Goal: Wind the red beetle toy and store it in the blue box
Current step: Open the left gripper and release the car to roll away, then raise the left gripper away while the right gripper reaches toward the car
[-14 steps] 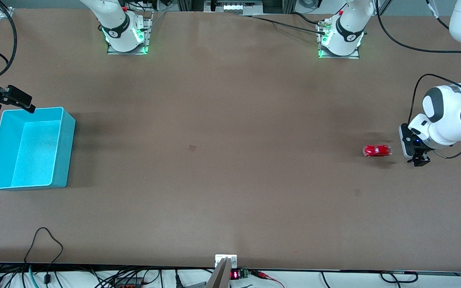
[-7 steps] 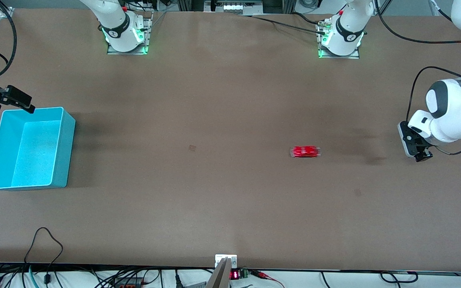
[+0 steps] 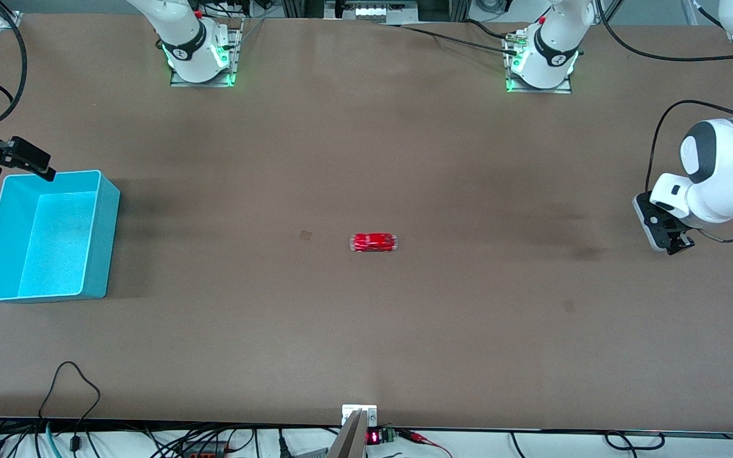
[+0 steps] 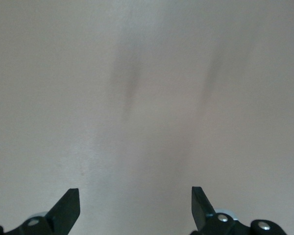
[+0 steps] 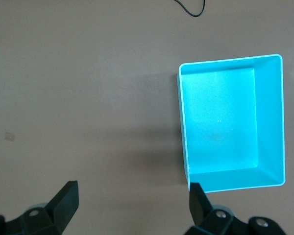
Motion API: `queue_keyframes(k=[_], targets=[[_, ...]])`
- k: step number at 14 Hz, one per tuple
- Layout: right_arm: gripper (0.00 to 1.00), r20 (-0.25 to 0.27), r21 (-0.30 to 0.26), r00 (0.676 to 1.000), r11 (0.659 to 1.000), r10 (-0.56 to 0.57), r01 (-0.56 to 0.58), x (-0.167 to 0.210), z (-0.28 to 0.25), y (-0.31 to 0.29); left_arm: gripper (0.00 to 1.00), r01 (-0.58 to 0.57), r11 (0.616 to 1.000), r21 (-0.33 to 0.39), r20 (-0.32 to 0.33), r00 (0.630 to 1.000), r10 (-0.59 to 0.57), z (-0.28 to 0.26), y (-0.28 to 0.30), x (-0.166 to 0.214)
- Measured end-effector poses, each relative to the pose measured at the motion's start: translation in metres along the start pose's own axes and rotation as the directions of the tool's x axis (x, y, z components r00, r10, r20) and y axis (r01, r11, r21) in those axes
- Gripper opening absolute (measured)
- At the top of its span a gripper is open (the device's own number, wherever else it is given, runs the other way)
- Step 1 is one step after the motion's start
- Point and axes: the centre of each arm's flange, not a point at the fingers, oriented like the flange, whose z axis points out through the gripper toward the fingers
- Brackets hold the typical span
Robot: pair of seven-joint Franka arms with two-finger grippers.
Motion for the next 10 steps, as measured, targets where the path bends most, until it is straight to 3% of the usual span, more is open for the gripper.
queue_keyframes(k=[5, 10], targets=[[1.0, 0.002, 0.0, 1.0, 1.0, 0.0, 0.0, 0.001, 0.002, 0.0, 1.0, 0.1, 0.995, -0.012, 0.026, 0.995, -0.1, -0.045, 0.013, 0.021], [1.0, 0.002, 0.0, 1.0, 1.0, 0.0, 0.0, 0.001, 0.002, 0.0, 1.0, 0.236, 0.969, -0.069, 0.089, 0.969, -0.229, -0.124, 0.011, 0.041]])
